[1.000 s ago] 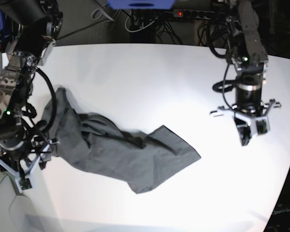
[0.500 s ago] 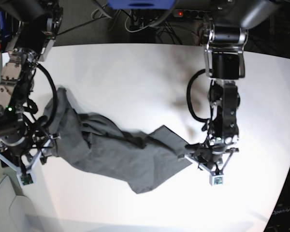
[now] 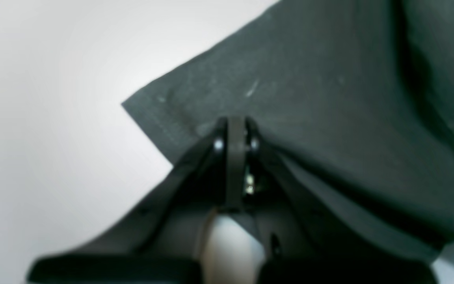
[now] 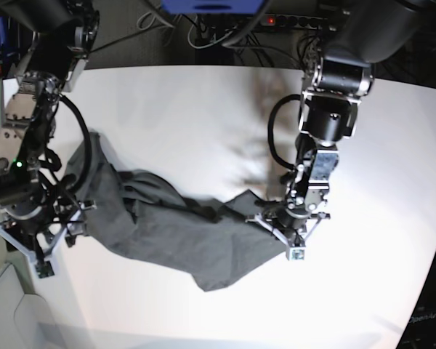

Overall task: Layout the t-shirt on the table in an organized manner, then fold the t-shirt properly
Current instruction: 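Lower the left gripper and grasp the shirt's opposite end, then lift the shirt with both grippers and stretch it between them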

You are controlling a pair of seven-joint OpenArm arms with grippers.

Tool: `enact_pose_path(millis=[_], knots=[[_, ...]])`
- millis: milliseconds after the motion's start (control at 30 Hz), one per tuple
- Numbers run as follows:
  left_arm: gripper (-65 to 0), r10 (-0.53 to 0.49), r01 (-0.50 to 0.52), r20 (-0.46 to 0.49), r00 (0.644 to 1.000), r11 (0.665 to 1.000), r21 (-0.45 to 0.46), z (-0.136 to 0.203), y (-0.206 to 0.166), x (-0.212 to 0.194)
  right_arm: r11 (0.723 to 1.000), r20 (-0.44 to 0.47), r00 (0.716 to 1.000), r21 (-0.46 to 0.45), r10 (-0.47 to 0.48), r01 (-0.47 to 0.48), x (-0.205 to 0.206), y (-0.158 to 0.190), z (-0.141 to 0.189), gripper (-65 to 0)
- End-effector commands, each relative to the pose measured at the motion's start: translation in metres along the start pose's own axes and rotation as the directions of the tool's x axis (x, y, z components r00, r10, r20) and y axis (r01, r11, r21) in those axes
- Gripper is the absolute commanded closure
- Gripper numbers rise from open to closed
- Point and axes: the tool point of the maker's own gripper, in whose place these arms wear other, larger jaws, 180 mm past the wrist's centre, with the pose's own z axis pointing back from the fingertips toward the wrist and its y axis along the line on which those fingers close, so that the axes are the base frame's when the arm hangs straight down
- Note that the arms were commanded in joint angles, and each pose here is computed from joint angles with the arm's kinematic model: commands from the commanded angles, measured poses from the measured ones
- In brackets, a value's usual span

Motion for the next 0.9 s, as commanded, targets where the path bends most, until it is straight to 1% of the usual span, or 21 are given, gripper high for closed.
enact_pose_path(millis=[0, 67, 233, 300, 400, 467, 500, 533, 600, 700, 767, 867], knots=[[-0.3, -0.003, 0.003, -0.003, 1.0, 1.0, 0.019, -0.002, 0.009, 0.011, 1.0, 0.051, 0.999, -0.02, 0.004, -0.003, 0.015, -0.008, 0.004, -38.1], [-0.3, -0.015, 0.016, -0.028, 0.999, 0.999, 0.045, -0.003, 0.023, 0.003, 1.0, 0.053, 0.999, -0.019, 0.005, -0.004, 0.015, -0.007, 0.004, -38.1], [-0.3, -0.048, 0.054, -0.038, 0.998, 0.984, 0.167, 0.008, 0.104, 0.004, 1.0, 0.053, 0.999, -0.019, 0.005, -0.004, 0.015, -0.007, 0.004, -38.1], [-0.3, -0.065, 0.075, -0.055, 0.996, 0.973, 0.218, 0.017, 0.138, -0.001, 1.0, 0.054, 0.999, -0.016, 0.008, -0.007, 0.016, -0.006, 0.004, -38.1], [-0.3, -0.087, 0.102, -0.067, 0.994, 0.957, 0.273, 0.029, 0.177, -0.002, 1.0, 0.052, 0.999, -0.012, 0.006, -0.005, 0.015, -0.005, 0.003, -38.1], [-0.2, -0.09, 0.11, -0.078, 0.993, 0.948, 0.3, 0.036, 0.196, -0.004, 1.0, 0.056, 0.998, 0.002, -0.005, 0.005, 0.017, 0.001, 0.003, -38.1], [-0.2, -0.079, 0.101, -0.085, 0.993, 0.946, 0.309, 0.04, 0.204, -0.01, 1.0, 0.057, 0.998, 0.007, -0.009, 0.009, 0.017, 0.003, 0.003, -38.1], [-0.2, -0.065, 0.085, -0.073, 0.995, 0.945, 0.317, 0.045, 0.212, -0.008, 1.0, 0.056, 0.998, 0.009, -0.01, 0.01, 0.017, 0.004, 0.003, -38.1], [-0.2, -0.025, 0.044, -0.066, 0.998, 0.948, 0.316, 0.053, 0.219, -0.008, 1.0, 0.045, 0.999, 0.024, -0.001, 0.0, 0.012, 0.011, 0.001, -38.1], [-0.2, 0.027, -0.013, -0.047, 0.999, 0.959, 0.283, 0.069, 0.219, 0.006, 0.997, 0.021, 0.999, 0.075, 0.031, -0.033, 0.003, 0.034, 0.0, -38.1], [-0.2, 0.034, -0.024, -0.032, 0.999, 0.966, 0.256, 0.077, 0.212, 0.012, 0.991, 0.004, 0.999, 0.122, 0.052, -0.052, -0.006, 0.055, -0.001, -38.1], [-0.2, 0.009, -0.008, -0.001, 1.0, 0.973, 0.229, 0.086, 0.203, 0.022, 0.98, 0.009, 0.998, 0.189, 0.058, -0.059, -0.018, 0.084, 0.001, -38.1]])
